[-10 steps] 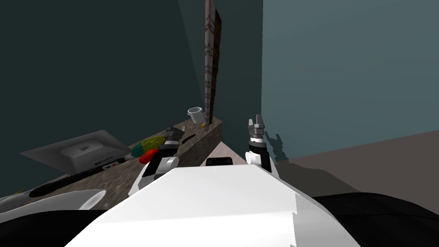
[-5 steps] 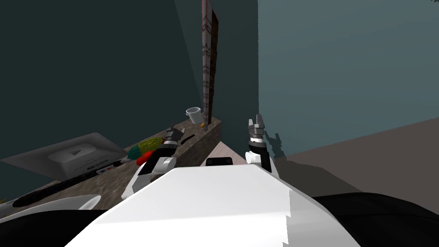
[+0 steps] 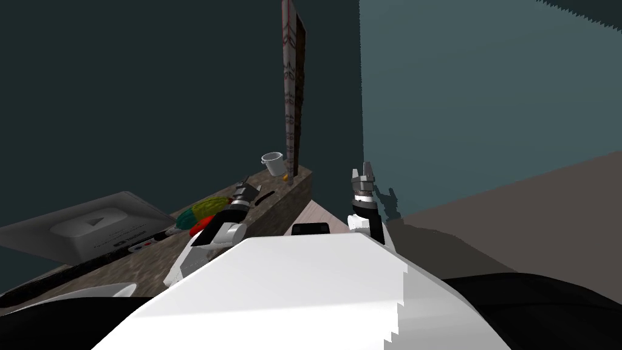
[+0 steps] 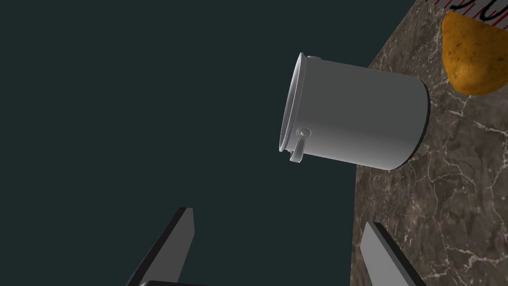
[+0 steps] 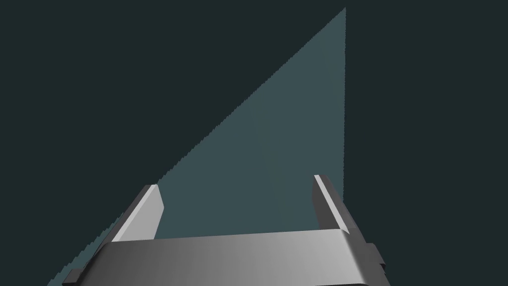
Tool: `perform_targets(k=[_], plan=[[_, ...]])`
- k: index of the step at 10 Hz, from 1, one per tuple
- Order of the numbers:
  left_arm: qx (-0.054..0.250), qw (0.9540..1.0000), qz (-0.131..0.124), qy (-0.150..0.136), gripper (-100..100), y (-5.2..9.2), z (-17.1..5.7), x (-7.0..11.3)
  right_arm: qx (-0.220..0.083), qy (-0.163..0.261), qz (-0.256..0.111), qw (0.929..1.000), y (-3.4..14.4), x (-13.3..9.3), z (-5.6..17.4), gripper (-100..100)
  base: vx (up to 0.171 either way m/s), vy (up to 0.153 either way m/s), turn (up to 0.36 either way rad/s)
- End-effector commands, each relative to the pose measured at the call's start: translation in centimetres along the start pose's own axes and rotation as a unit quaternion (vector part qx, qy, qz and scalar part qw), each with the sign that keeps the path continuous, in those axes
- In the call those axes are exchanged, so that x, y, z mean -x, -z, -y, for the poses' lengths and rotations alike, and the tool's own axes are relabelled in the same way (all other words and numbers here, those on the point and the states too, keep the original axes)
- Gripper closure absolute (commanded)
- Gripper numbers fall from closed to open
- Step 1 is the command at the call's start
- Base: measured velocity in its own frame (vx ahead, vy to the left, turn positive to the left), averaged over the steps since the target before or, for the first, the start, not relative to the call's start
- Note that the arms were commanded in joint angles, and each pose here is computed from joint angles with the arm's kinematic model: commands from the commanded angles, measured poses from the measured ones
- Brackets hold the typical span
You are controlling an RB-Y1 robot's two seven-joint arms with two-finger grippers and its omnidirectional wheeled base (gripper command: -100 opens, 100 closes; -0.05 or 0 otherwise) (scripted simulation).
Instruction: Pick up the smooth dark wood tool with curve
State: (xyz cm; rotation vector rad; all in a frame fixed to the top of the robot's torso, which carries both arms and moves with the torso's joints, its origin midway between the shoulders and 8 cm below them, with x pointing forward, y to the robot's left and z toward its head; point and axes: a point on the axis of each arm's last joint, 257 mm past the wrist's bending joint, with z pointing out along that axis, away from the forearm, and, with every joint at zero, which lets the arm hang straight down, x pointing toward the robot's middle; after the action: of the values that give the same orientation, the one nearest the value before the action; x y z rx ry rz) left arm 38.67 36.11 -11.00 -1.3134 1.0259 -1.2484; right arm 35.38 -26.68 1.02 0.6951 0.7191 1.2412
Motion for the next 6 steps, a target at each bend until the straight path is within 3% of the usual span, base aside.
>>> perform_targets(k=[1,6], plan=[[0.024,0.9997,0.010,0.004,-100,0.1,-1.1,0.8,0.000,0.000,0.000,1.0000,0.0,0.0,0.0,0,-0.013,0.008,-0.070],[0.078,0.9959,0.040,0.023,-100,0.4,-3.2,3.3,0.000,0.000,0.000,1.0000,0.0,0.0,0.0,0,-0.009,0.005,-0.058]])
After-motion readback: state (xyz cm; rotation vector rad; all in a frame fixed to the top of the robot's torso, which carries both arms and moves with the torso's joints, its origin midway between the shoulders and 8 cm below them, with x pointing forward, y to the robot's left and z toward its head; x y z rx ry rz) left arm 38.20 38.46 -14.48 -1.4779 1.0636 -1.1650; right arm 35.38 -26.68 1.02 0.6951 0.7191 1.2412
